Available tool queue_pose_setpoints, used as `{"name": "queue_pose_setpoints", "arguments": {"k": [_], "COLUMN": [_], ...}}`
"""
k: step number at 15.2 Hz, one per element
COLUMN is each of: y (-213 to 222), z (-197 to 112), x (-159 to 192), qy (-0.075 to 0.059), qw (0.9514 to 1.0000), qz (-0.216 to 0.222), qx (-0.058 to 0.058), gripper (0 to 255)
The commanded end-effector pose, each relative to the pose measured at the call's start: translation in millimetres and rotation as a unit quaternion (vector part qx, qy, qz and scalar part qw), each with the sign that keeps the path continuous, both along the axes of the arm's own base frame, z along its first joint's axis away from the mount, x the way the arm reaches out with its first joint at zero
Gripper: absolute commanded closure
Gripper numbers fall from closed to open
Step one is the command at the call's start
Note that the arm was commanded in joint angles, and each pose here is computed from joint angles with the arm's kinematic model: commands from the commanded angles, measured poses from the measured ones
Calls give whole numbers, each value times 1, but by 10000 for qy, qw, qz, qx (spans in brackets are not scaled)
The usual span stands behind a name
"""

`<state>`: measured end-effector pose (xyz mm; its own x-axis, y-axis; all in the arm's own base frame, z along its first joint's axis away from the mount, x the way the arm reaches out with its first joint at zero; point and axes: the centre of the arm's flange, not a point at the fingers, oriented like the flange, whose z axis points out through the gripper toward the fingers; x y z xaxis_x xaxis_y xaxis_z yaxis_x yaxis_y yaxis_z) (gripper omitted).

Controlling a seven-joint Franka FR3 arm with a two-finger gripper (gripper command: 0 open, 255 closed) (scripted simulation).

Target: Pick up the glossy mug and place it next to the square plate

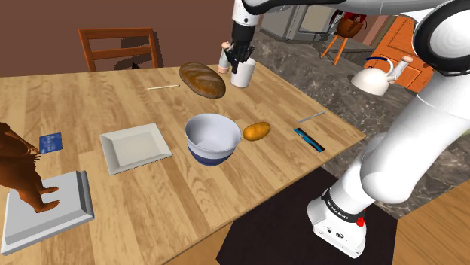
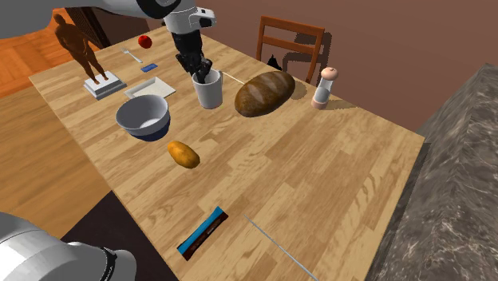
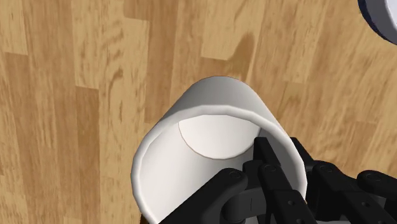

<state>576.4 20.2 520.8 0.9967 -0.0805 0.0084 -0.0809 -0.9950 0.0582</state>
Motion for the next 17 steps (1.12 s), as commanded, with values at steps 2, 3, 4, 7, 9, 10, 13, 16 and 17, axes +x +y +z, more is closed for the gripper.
{"name": "queue_pose_setpoints", "arguments": {"k": [2, 3, 4, 7, 9, 10, 13, 16, 17], "y": [38, 51, 64, 102, 128, 141, 180, 218, 231], "z": [0, 0, 1, 1, 1, 1, 1, 1, 1], "x": [-8, -11, -14, -23, -28, -31, -40, -48, -51], "qy": [-1, -1, -1, -1, -1, -1, -1, -1, -1], "qw": [10000, 10000, 10000, 10000, 10000, 10000, 10000, 10000, 10000], "qz": [-7, -7, -7, -7, -7, -7, -7, -7, -7], "qx": [-1, -1, -1, -1, -1, -1, -1, -1, -1], "gripper": [255, 255, 255, 255, 255, 255, 255, 255, 255]}}
